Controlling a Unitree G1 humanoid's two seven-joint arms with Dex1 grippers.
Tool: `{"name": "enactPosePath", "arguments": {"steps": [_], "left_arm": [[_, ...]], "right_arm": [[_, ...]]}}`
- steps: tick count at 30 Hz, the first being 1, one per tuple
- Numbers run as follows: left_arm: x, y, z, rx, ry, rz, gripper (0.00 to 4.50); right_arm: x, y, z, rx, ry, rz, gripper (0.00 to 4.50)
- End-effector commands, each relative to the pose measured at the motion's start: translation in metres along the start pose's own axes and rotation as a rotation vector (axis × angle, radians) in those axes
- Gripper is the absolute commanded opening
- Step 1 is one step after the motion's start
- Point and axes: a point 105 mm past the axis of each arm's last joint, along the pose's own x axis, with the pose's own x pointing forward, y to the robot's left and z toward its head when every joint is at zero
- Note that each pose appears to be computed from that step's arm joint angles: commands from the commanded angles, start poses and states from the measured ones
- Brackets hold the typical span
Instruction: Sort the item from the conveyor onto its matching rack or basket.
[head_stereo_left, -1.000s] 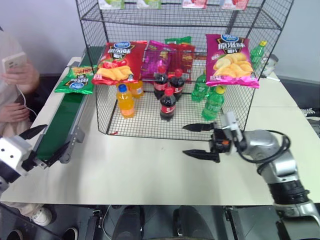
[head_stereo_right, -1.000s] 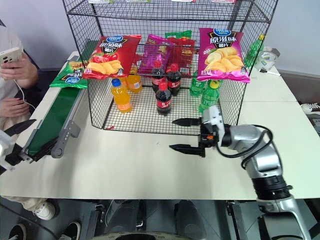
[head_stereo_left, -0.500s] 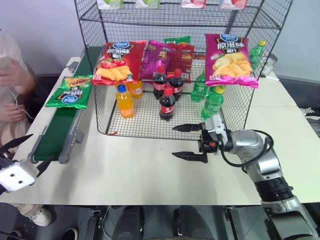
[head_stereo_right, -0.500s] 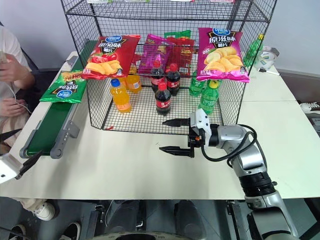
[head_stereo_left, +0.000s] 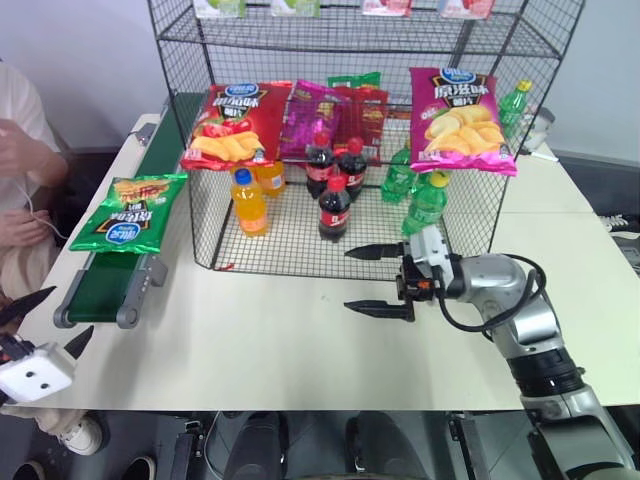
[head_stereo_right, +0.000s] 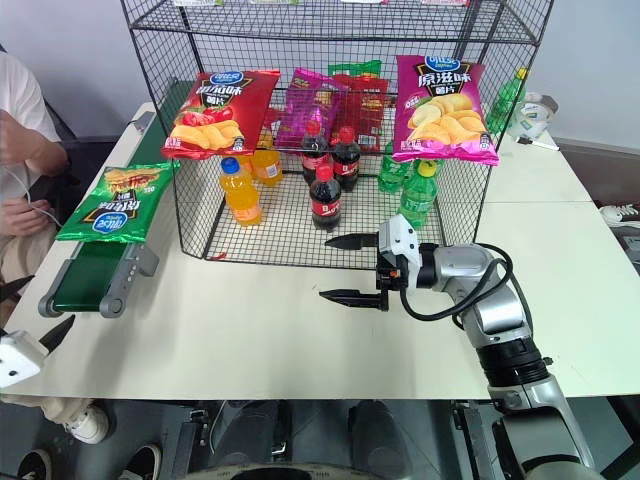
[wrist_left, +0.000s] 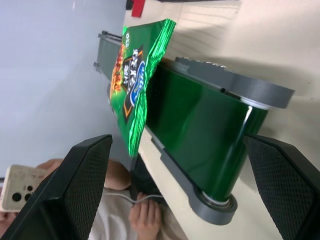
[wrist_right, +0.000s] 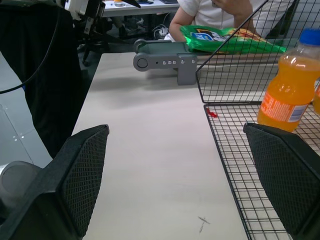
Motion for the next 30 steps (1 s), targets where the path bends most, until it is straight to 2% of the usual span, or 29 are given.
{"name": "enactPosePath", "arguments": {"steps": [1, 21, 30], "left_arm": [[-0.001, 0.006, -0.003, 0.025, 0.005, 0.021, 4.5], [0.004, 0.007, -0.003, 0.017, -0.003, 0.031, 4.5], [0.01, -0.003, -0.003, 0.0, 0.001, 0.004, 4.5]], "right_arm": [[-0.003, 0.006, 0.004, -0.019, 0.001, 0.018, 4.49], [-0.002, 0.01, 0.004, -0.034, 0.013, 0.024, 4.49], [-0.004, 0.006, 0.005, -0.053, 0.027, 0.009, 4.49]]}}
